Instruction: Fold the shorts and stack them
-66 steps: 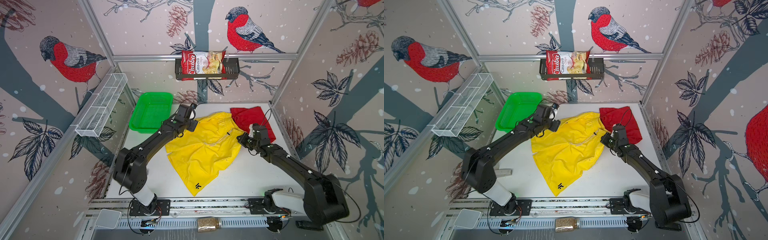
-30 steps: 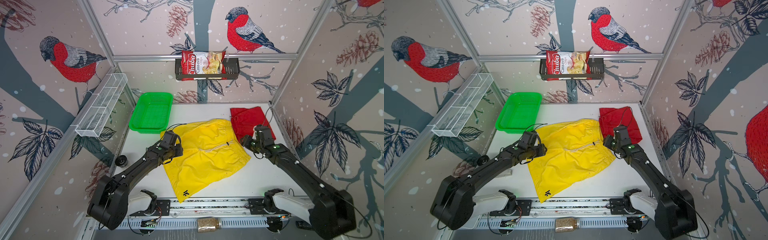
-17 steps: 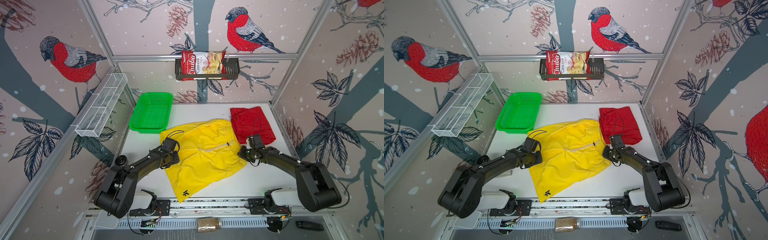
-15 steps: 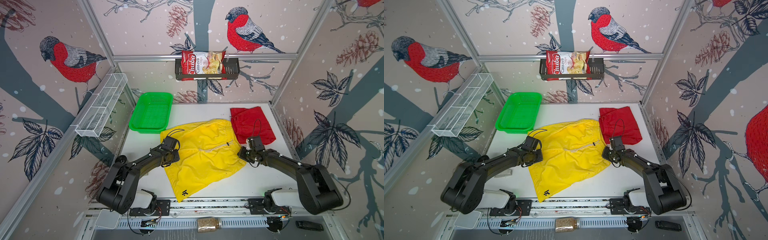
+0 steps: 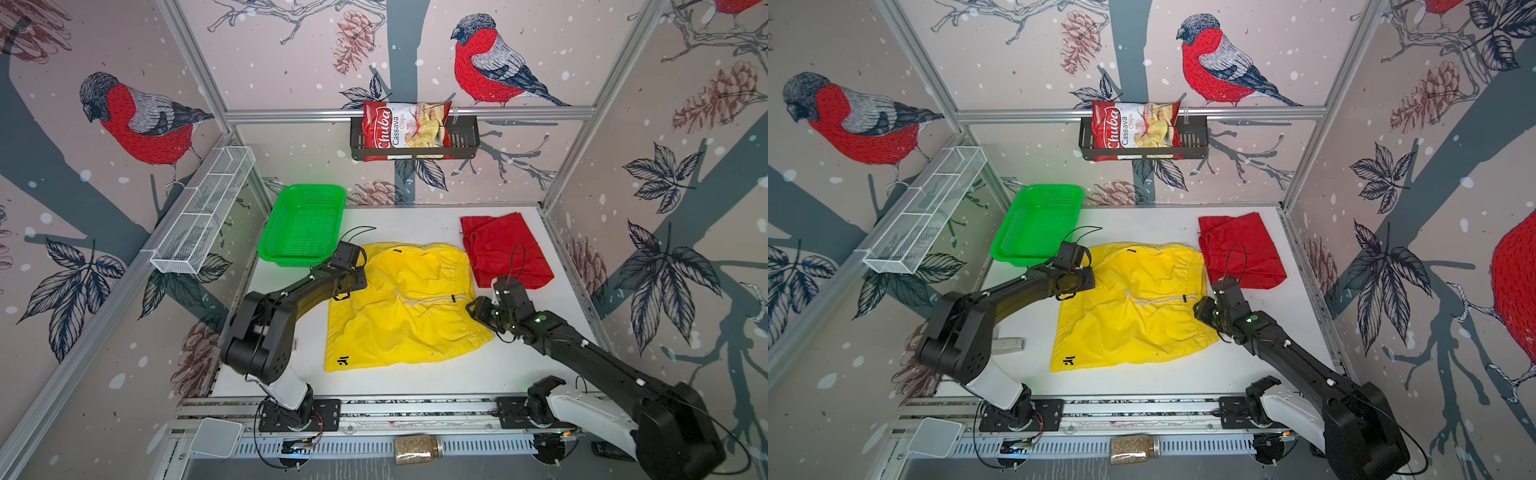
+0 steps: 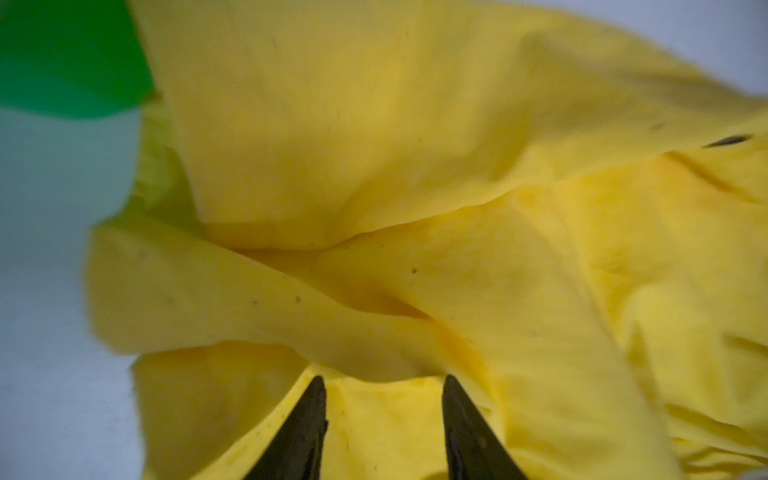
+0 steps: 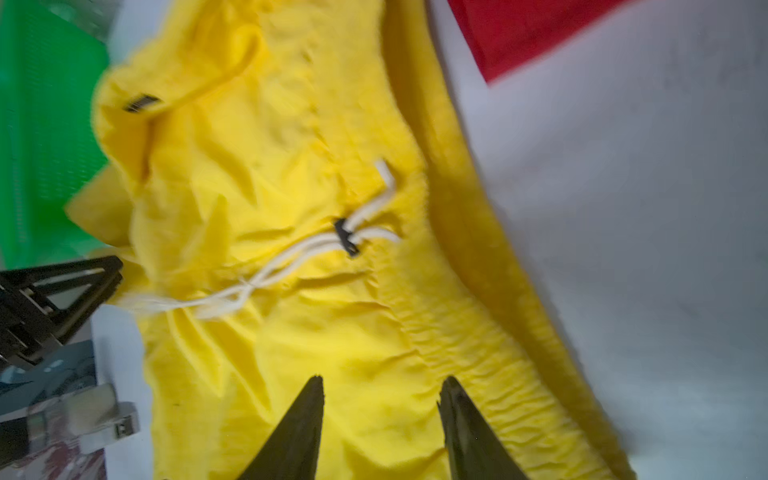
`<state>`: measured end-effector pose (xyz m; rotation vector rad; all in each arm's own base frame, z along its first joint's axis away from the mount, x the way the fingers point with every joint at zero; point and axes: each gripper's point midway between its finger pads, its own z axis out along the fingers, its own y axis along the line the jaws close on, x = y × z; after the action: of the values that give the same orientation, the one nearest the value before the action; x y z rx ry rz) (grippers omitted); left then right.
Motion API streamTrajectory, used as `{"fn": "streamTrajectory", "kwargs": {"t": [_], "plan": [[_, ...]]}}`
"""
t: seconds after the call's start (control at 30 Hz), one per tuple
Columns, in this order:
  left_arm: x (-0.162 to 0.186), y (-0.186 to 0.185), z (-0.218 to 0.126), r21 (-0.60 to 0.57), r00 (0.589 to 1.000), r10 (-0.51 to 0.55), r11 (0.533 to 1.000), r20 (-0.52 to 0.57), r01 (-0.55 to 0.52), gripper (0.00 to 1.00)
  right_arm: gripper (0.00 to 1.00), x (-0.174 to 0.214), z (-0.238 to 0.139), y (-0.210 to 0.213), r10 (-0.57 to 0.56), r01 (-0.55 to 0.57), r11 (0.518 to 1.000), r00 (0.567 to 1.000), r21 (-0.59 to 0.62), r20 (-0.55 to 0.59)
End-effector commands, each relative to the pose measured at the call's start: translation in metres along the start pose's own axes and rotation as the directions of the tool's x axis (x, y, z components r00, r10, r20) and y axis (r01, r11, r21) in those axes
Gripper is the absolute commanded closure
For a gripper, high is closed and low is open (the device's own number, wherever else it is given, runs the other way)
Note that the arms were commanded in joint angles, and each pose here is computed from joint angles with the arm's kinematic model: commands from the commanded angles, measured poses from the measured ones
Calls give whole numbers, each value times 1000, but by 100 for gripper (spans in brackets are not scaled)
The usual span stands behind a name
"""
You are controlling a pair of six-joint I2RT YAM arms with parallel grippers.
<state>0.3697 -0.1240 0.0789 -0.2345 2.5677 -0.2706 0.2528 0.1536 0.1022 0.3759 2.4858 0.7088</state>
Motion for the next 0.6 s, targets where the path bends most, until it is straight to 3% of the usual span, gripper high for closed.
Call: {"fn": "streamTrajectory", "kwargs": {"t": [0.0, 0.2, 0.43, 0.57], "plan": [[12, 13, -27, -8, 999, -4, 1000, -36, 3, 54, 51, -20, -5, 10, -71, 71, 997, 997, 2, 34], [44, 48, -43, 20, 991, -123, 992, -53, 124, 59, 53, -18, 29, 27, -104, 97, 992, 991, -86, -81], [83, 52, -29, 56, 975, -177, 981, -136, 186, 68, 55, 40, 59, -26, -45, 53, 998, 972, 32, -231], [73, 42, -34, 117, 981, -158, 978, -110, 170, 68, 56, 73, 51, -64, 24, 10, 992, 962, 123, -271]]}}
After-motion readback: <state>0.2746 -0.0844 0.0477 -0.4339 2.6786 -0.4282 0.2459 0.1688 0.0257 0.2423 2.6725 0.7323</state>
